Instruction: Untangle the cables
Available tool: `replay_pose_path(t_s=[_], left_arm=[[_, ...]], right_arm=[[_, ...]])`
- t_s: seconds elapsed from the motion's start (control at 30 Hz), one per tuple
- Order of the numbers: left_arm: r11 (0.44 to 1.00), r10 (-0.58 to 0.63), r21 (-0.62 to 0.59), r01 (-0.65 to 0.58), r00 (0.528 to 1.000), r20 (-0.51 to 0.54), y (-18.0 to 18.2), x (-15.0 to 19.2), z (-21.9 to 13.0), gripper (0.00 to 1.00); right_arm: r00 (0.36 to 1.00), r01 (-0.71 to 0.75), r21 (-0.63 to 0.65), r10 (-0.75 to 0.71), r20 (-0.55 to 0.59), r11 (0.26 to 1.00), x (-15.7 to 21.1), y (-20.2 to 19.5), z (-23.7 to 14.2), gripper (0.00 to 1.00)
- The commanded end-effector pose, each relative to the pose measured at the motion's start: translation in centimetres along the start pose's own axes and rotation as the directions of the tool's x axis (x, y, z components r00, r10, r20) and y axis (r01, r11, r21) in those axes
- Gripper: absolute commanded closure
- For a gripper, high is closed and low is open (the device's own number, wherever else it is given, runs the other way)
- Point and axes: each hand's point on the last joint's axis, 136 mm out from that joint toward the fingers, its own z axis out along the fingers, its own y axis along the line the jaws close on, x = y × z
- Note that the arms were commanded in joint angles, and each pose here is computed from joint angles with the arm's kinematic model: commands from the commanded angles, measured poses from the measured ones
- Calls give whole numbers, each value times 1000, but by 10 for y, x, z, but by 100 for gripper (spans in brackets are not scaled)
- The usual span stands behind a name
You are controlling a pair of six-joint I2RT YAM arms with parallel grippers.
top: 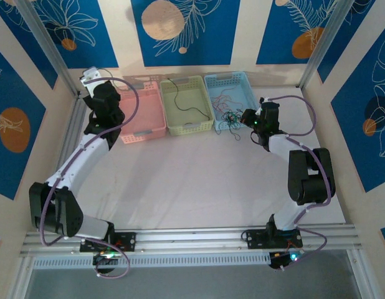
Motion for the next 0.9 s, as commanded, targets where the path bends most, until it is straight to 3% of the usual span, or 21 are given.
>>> replay_pose_path(t_s=[0.0,0.27,0.47,0.6,0.73,0.87], left_arm=[[1000,17,-17,-17,1000,7,-8,5,15,100],[995,99,-12,-100,994,-38,-47,57,53,100],[993,114,-30,-116,991,-66,-54,86,66,100],[989,145,-7,-147,982,-121,-57,125,67,100],[980,198,71,-187,958,-207,-68,170,65,100],[950,289,208,-232,904,-314,-86,204,60,95]], right_arm=[[1000,3,-28,-3,3,1000,-5,10,4,100],[1000,2,-25,-2,-3,1000,-4,8,6,100],[1000,1,-23,-1,-6,1000,-3,8,7,100],[1000,3,-26,-3,-8,1000,-4,9,7,100],[1000,2,-25,-2,-9,1000,-3,9,7,100],[1000,-3,-30,3,-14,1000,-3,9,8,100]])
